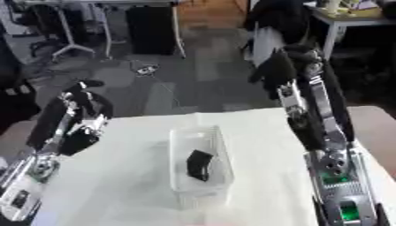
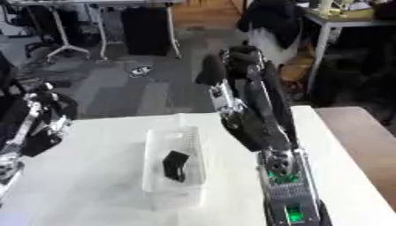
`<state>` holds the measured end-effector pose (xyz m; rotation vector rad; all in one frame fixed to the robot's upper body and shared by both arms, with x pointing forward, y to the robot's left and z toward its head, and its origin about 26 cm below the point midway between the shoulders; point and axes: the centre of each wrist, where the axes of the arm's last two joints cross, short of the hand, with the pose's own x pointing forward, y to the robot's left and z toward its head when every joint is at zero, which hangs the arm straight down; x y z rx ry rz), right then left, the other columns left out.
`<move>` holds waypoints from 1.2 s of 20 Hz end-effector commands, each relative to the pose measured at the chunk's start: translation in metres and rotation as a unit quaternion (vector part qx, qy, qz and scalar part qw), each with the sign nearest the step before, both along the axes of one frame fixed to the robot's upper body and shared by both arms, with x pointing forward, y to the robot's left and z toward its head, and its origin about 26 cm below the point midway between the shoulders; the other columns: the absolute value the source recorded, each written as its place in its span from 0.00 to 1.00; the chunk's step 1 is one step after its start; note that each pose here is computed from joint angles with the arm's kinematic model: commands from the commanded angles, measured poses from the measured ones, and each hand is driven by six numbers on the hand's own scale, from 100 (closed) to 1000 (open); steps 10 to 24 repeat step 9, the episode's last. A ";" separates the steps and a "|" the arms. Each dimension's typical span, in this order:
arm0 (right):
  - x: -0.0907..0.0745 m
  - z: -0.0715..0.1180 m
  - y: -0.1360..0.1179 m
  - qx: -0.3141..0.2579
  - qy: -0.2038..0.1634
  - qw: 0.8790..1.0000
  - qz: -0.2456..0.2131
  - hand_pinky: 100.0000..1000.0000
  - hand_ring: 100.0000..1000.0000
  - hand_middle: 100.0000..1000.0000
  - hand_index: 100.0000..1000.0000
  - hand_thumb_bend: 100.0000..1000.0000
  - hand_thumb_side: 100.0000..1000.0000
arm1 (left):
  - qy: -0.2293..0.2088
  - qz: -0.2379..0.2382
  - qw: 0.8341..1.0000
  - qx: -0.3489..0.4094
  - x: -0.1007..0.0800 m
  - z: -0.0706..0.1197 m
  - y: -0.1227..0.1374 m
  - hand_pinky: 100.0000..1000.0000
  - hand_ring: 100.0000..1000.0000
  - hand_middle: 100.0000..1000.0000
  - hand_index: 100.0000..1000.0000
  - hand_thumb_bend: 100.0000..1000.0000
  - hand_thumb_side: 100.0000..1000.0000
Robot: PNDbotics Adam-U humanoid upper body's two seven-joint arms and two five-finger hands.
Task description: Pick up objects on the table and place them in the box.
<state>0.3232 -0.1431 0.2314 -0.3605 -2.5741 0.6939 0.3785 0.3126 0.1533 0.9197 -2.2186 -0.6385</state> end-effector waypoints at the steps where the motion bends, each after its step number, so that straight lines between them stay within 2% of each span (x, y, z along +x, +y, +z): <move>1: 0.001 0.006 -0.006 0.000 -0.011 1.000 -0.015 0.00 0.13 0.21 0.42 0.14 1.00 | -0.046 -0.011 0.997 -0.053 -0.022 0.039 -0.007 0.11 0.34 0.42 0.57 0.03 0.98; 4: 0.005 0.006 -0.010 -0.003 -0.009 1.000 -0.025 0.00 0.13 0.21 0.42 0.17 1.00 | -0.062 -0.026 0.994 -0.082 -0.038 0.054 -0.018 0.12 0.34 0.42 0.57 0.02 0.97; 6: 0.008 0.005 -0.013 -0.008 -0.007 0.999 -0.032 0.00 0.13 0.21 0.42 0.15 1.00 | -0.064 -0.037 0.993 -0.088 -0.043 0.060 -0.025 0.12 0.33 0.42 0.56 0.02 0.98; 7: 0.009 0.005 -0.015 -0.012 -0.006 0.999 -0.034 0.00 0.13 0.21 0.42 0.16 1.00 | -0.066 -0.042 0.993 -0.093 -0.045 0.063 -0.028 0.08 0.28 0.35 0.49 0.02 0.97; 9: 0.012 0.004 -0.016 -0.020 -0.004 0.999 -0.035 0.00 0.13 0.21 0.42 0.16 1.00 | -0.074 -0.056 0.991 -0.098 -0.049 0.069 -0.036 0.02 0.24 0.31 0.45 0.02 0.97; 24: 0.012 0.004 -0.016 -0.020 -0.004 0.999 -0.035 0.00 0.13 0.21 0.42 0.16 1.00 | -0.074 -0.056 0.991 -0.098 -0.049 0.069 -0.036 0.02 0.24 0.31 0.45 0.02 0.97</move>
